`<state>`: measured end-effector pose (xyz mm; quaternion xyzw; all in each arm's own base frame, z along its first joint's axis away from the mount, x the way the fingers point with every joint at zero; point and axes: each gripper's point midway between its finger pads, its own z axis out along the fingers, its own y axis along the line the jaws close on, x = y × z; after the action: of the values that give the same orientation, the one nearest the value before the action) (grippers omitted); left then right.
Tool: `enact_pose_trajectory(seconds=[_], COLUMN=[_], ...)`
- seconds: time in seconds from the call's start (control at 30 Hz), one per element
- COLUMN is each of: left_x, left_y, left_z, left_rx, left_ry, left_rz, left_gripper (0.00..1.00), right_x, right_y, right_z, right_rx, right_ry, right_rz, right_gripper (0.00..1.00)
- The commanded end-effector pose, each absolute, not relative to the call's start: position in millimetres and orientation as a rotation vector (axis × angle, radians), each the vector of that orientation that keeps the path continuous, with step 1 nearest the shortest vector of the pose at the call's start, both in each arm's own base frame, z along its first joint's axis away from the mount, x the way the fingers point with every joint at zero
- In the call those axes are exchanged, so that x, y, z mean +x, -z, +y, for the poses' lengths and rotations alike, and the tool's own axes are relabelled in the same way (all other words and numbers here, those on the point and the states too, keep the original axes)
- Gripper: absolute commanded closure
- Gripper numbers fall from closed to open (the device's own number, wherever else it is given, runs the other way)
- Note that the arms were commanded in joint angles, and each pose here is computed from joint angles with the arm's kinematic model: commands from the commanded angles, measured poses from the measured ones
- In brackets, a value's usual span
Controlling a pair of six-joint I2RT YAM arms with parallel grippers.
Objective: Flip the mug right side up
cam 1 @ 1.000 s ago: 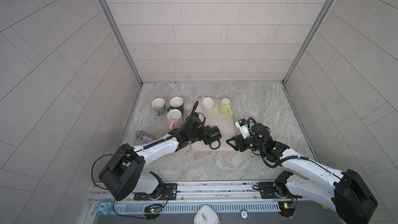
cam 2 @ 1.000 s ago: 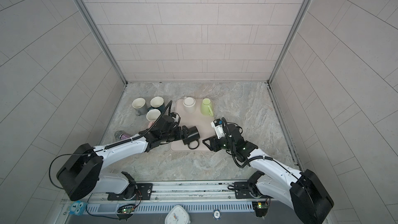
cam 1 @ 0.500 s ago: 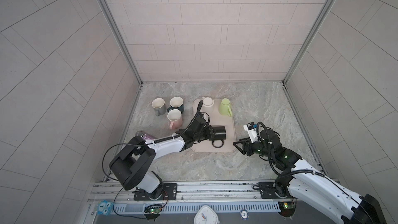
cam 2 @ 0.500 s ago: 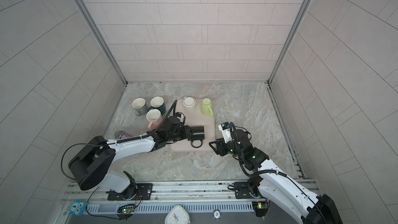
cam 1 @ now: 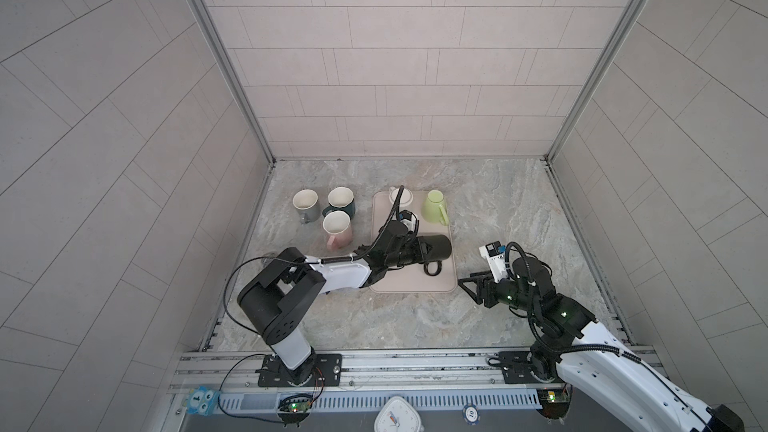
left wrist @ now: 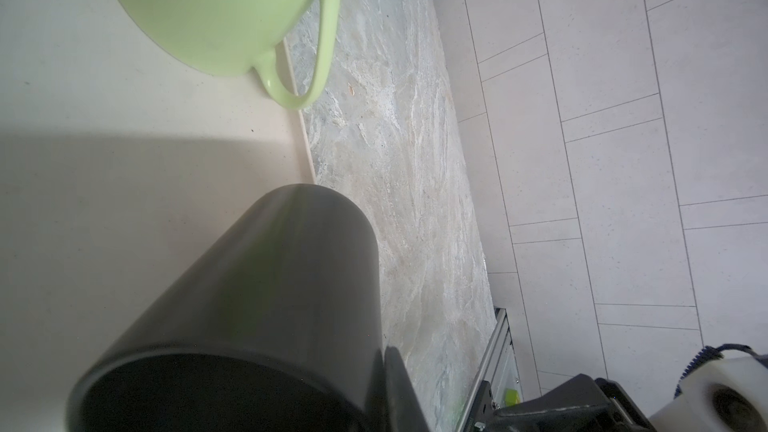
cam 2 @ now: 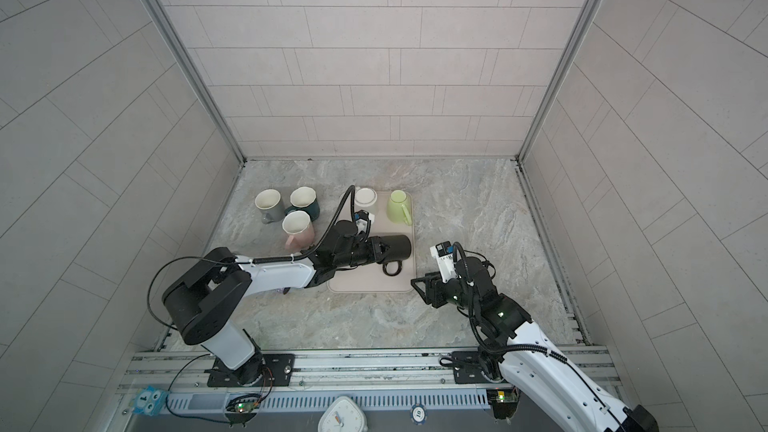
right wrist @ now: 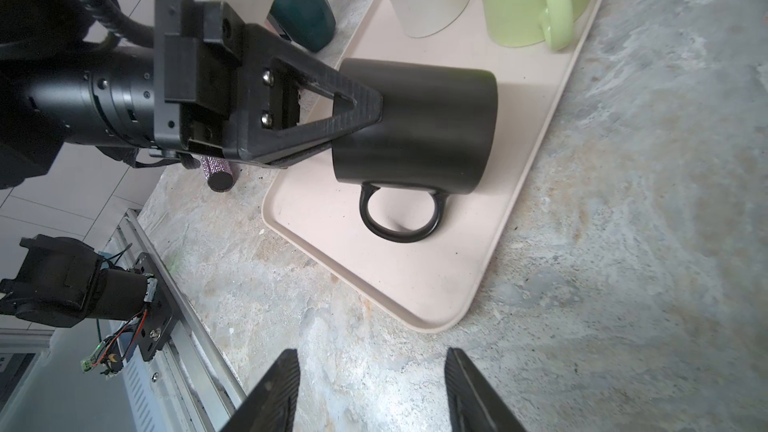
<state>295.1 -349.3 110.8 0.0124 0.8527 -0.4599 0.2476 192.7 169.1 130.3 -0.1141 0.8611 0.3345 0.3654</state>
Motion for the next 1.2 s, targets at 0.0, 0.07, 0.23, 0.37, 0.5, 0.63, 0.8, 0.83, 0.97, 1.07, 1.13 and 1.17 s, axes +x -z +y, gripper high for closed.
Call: enact_pose_trajectory(seconds=[0.0,0.07,0.23,0.37,0.5,0.63,0.8,0.83,0.97,1.07,1.13,1.17], left_x=[292.2,291.7,292.7,292.3,286.8,277.9,271.8,271.0,264.1,257.2,252.7,251.0], left_y=[-99.6,-99.3,-114.1,-137.1,-151.2,-153.7,-161.5,-164.0,-170.0,-164.9,-160.8,-158.9], left_z=[-341.6,-338.7,-324.1,-302.8,-273.5,-243.8,-200.3,-191.5,-156.1,-128.8,-114.3,-108.6], left_rx=[0.073,0.089,0.184,0.23,0.268,0.251,0.17,0.146,0.077,0.032,0.008,-0.002], left_ry=[1.132,1.091,0.901,0.739,0.547,0.403,0.252,0.239,0.158,0.08,0.041,0.021], left_rz=[2.4,2.424,2.455,2.463,2.499,2.53,2.508,2.496,2.473,2.503,2.53,2.54], left_gripper=[1.0,1.0,1.0,1.0,1.0,1.0,1.0,1.0,1.0,1.0,1.0,1.0], right_x=[189.4,188.9,188.4,188.9,189.6,189.2,188.3,188.5,191.2,193.7,195.4,195.9], right_y=[-126.3,-128.7,-130.9,-131.4,-137.4,-147.7,-152.6,-153.0,-155.5,-160.0,-163.8,-165.1], right_z=[164.8,163.6,159.4,156.8,157.2,158.8,156.9,156.0,148.8,147.2,148.8,149.6], right_rx=[-0.286,-0.284,-0.263,-0.264,-0.27,-0.287,-0.306,-0.307,-0.317,-0.323,-0.326,-0.326], right_ry=[-0.848,-0.845,-0.829,-0.806,-0.808,-0.819,-0.799,-0.789,-0.713,-0.685,-0.688,-0.692], right_rz=[2.23,2.222,2.225,2.232,2.217,2.193,2.188,2.193,2.215,2.225,2.223,2.224], right_gripper=[0.43,0.43,0.43,0.4,0.37,0.29,0.22,0.2,0.19,0.19,0.19,0.19])
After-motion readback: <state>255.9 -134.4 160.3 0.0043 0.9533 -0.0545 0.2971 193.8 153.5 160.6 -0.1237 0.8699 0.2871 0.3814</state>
